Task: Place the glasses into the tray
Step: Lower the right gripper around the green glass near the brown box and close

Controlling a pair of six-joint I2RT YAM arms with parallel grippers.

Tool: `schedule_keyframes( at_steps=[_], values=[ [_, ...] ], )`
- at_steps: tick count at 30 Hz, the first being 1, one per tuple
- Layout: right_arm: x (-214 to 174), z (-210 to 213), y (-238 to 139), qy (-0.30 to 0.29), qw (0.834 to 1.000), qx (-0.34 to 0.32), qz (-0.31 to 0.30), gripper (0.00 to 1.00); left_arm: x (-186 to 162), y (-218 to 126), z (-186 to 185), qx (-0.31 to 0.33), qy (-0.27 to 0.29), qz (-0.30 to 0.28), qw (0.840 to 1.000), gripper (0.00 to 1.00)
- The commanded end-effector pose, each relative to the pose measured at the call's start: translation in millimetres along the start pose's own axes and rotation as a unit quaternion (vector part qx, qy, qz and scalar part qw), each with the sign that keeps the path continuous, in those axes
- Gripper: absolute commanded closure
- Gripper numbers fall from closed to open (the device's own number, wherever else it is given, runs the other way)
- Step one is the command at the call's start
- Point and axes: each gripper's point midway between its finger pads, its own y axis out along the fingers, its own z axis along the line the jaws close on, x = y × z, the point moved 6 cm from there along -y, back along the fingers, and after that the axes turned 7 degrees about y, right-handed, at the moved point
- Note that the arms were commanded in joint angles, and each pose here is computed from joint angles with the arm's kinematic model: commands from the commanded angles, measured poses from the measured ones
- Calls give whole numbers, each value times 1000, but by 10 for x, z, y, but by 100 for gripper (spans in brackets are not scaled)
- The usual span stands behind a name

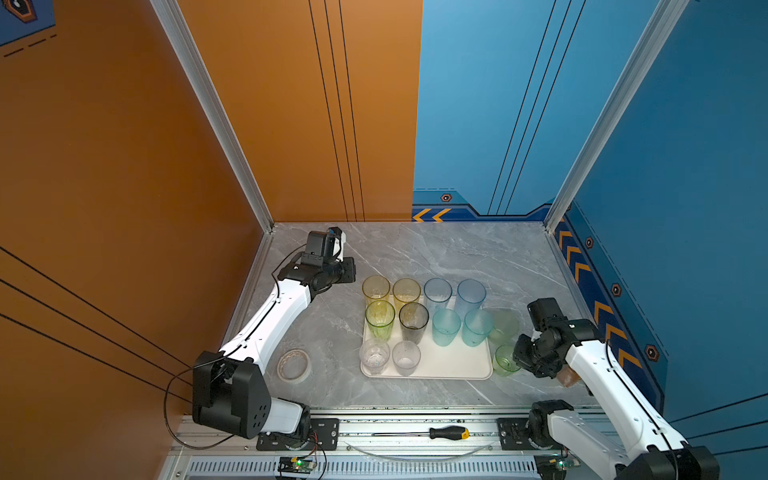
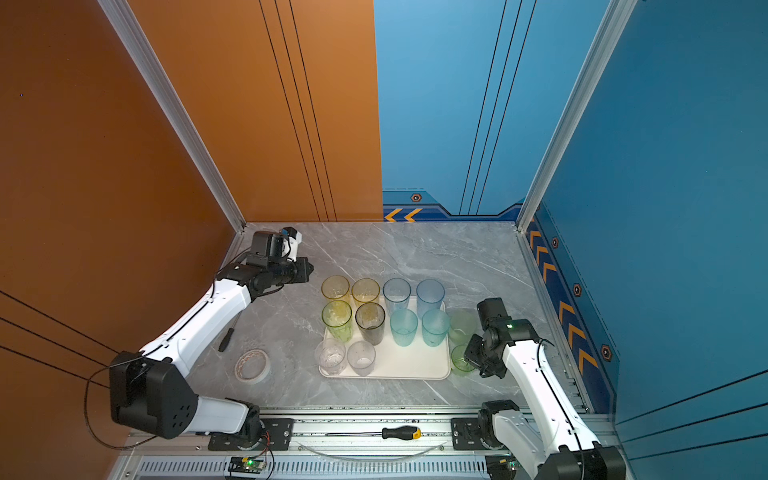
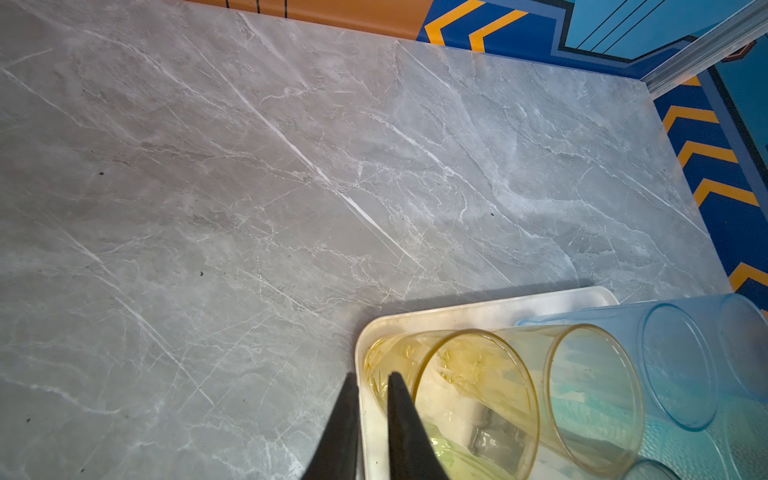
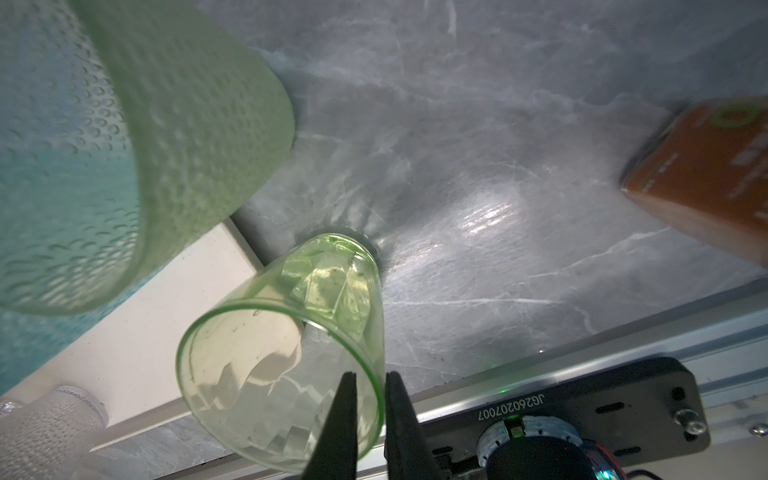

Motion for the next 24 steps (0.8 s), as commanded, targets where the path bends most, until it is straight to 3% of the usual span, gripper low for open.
schedule_keyframes(
  at_steps=[1,24],
  values=[
    [-19,0,37,11,1000,2,6,87,89,-31,2,-9,6,-14,1000,84],
    [-52,1,46,7,1000,2,9,99,67,-41,5,-13,4,-11,1000,84]
  ],
)
